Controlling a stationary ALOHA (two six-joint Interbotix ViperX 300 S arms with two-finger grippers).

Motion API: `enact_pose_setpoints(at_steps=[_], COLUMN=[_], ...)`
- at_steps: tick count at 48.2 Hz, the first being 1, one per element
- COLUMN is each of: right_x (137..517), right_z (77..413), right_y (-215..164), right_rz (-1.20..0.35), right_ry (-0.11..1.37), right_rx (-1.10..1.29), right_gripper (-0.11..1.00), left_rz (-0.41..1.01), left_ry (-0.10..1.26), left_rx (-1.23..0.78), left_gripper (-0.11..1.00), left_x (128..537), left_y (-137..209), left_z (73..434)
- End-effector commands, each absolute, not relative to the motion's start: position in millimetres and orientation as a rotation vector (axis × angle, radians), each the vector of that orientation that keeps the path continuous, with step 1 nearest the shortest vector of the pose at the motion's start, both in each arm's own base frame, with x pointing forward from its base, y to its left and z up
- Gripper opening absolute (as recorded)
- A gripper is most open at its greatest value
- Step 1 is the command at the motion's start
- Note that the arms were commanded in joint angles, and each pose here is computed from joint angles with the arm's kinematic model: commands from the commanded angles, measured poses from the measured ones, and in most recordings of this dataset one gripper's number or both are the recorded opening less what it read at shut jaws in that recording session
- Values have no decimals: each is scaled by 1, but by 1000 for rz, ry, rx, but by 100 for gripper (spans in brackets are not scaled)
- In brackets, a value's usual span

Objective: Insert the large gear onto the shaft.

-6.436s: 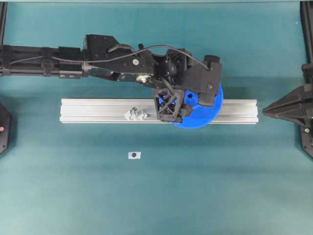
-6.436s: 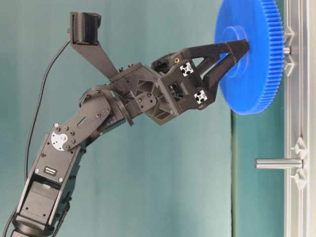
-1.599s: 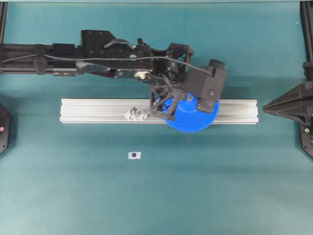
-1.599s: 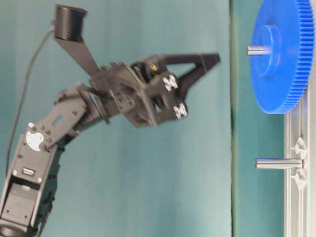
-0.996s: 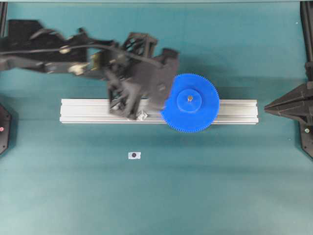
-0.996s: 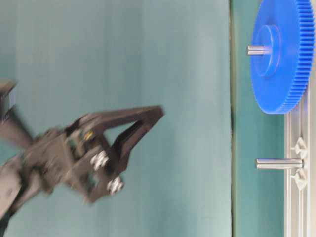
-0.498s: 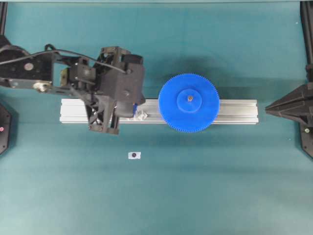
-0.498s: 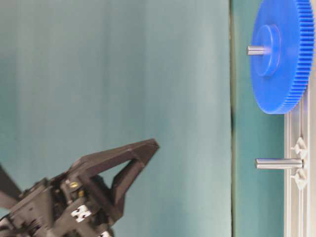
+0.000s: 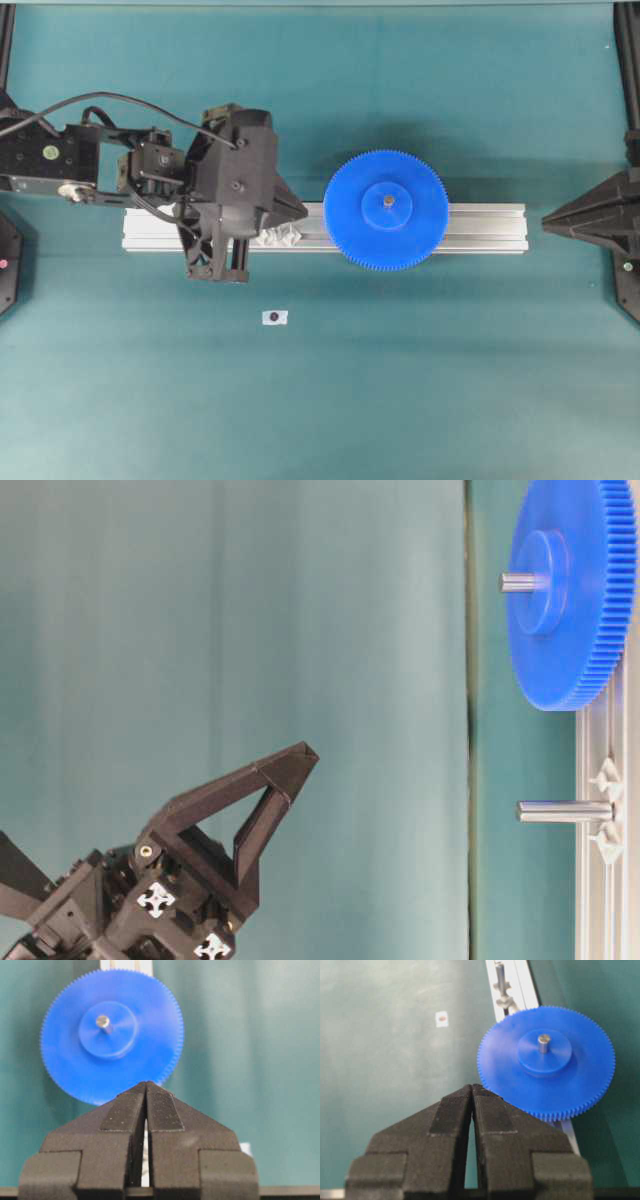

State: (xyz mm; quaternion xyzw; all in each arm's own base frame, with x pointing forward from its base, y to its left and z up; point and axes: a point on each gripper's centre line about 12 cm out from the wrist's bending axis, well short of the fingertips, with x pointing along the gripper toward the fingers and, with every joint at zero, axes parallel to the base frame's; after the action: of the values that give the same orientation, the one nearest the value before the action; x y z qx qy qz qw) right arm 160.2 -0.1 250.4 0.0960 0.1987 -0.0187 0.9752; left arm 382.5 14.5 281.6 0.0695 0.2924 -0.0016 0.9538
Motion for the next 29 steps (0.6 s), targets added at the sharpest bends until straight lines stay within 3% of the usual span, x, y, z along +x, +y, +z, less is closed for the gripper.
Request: enact_pose_setpoints(at_steps=[1,29], right_x=[162,155], right_z=[254,252], right_y=[0,0], right_rz=[-37,-30], right_ry=[387,314], right_rx=[204,204], right_gripper=[11,11], left_rz=[-2,-4], left_ry=[535,458], left_rx=[127,114], left_gripper=[-1,-1], left_x=[378,373], left_y=[11,8], left_z=[296,287])
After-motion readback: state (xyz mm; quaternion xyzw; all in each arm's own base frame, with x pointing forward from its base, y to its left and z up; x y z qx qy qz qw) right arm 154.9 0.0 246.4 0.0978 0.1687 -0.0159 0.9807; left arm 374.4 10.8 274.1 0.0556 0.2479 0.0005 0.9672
